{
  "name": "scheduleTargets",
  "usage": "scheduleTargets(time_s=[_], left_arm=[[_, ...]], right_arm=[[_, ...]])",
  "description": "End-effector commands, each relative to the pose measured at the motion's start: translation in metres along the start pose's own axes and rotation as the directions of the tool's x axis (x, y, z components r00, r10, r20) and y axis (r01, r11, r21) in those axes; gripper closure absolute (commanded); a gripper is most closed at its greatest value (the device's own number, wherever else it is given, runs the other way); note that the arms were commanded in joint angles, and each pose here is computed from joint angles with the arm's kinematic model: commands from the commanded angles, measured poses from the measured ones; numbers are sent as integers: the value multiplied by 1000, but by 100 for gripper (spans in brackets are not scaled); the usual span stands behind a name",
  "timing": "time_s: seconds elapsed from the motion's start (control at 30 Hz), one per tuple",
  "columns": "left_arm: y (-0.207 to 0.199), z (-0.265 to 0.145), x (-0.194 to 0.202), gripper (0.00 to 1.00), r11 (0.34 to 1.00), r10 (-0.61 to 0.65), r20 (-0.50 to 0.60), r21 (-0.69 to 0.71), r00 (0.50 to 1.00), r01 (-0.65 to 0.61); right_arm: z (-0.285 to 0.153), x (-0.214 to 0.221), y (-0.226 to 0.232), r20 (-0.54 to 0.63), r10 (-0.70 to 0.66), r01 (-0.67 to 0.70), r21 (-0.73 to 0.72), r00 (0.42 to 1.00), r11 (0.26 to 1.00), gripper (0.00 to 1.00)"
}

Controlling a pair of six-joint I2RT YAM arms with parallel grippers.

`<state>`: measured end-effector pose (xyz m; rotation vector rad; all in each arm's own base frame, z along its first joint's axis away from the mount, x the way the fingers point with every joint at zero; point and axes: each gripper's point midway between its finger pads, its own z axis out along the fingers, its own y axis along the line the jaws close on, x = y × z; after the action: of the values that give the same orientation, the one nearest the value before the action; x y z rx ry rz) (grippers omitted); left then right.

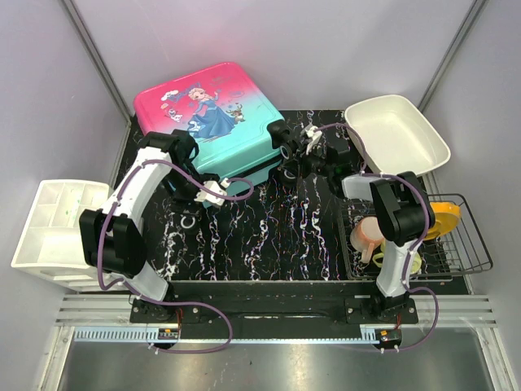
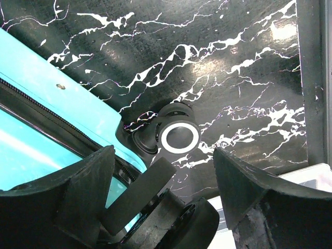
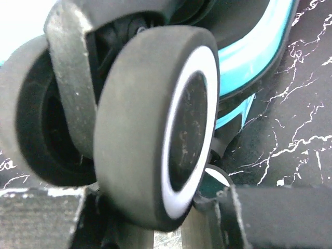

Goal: Open, take out, and arrange the luggage

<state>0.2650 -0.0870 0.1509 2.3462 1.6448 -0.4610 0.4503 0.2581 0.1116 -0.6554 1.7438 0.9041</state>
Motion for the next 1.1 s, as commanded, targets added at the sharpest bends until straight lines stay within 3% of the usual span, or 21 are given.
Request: scheduleTargets(time_s=[0.0, 0.03, 0.17, 0.47, 0.77, 0.97, 1.07], left_arm=[[-20, -17, 75, 20, 974, -211, -226, 35, 951, 224], [-19, -17, 76, 19, 974, -210, -227, 34, 951, 223], [-18, -19, 76, 20, 974, -210, -227, 31, 951, 222], [-20, -17, 80, 19, 973, -215, -229, 34, 949, 228], [-19, -15, 82, 19, 971, -221, -228, 40, 948, 235], [-18, -16, 84, 19, 969, -229, -237, 39, 944, 245], [-19, -15, 84, 19, 967, -237, -234, 39, 943, 252]], right_arm=[[-94, -38, -118, 182, 160, -218, 366, 970, 905, 62], [-95, -39, -116, 183, 160, -218, 358, 970, 908, 50], [-99, -46, -105, 186, 136, -191, 321, 973, 928, 26], [-78, -43, -76, 183, 281, -308, 141, 942, 941, 26], [-33, -35, -35, 132, 267, -268, -10, 955, 963, 26], [-3, -20, -7, 83, 374, -361, -136, 924, 923, 25], [6, -18, -1, 90, 363, -349, -139, 927, 927, 24]])
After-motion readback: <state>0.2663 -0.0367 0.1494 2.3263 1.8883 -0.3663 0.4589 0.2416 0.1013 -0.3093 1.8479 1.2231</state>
